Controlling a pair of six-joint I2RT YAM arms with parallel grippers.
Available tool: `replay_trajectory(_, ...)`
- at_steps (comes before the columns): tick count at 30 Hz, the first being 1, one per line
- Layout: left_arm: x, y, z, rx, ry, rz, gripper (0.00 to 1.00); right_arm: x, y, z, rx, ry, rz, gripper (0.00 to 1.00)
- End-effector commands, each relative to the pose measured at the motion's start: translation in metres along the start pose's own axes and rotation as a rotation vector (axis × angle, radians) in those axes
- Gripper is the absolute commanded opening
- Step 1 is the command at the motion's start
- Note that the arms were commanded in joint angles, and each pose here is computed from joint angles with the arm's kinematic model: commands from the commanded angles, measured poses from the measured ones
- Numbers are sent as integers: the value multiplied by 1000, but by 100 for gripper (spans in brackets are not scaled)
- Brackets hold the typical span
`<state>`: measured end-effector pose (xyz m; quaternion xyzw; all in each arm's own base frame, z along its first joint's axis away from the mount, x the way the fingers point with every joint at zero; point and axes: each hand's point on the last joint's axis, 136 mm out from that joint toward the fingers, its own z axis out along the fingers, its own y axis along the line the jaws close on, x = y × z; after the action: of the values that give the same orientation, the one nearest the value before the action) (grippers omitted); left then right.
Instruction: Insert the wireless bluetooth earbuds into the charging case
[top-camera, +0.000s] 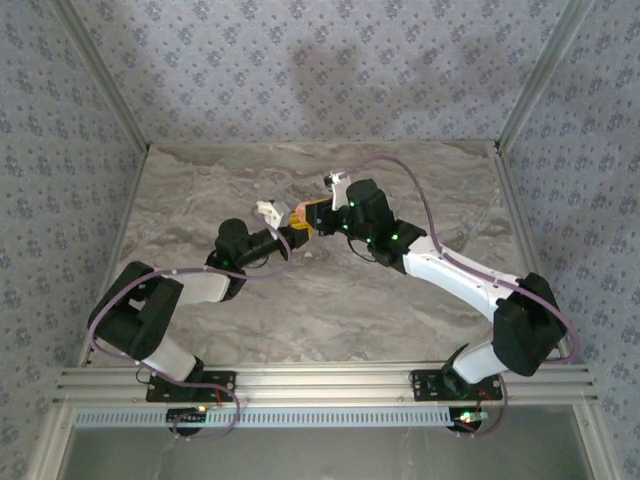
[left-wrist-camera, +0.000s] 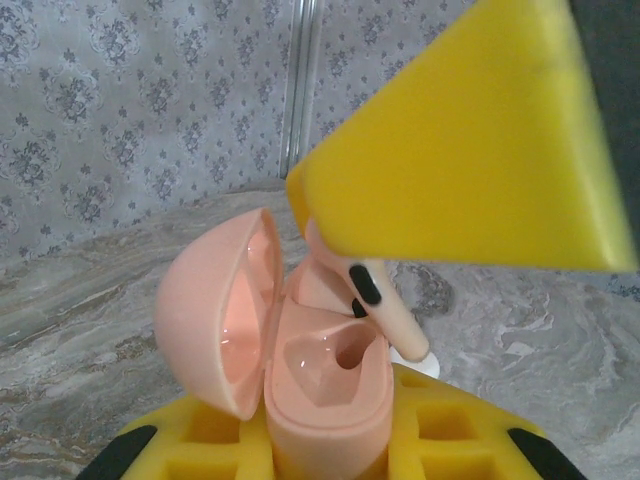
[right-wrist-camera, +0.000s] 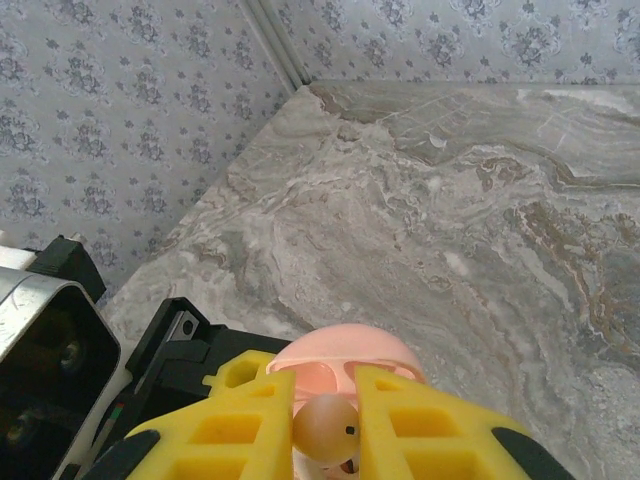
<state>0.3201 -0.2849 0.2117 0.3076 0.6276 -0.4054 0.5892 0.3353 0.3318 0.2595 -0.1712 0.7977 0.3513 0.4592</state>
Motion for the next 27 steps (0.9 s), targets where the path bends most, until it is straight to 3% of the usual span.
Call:
replay_trajectory(1,-39,-13,3,51,-100,47,1,2,-4,5,18,-22,-20,20)
replay_trajectory(27,-34,-9,8,46,-70,-27,1,-28,19,-4,-29,-133,-101,20)
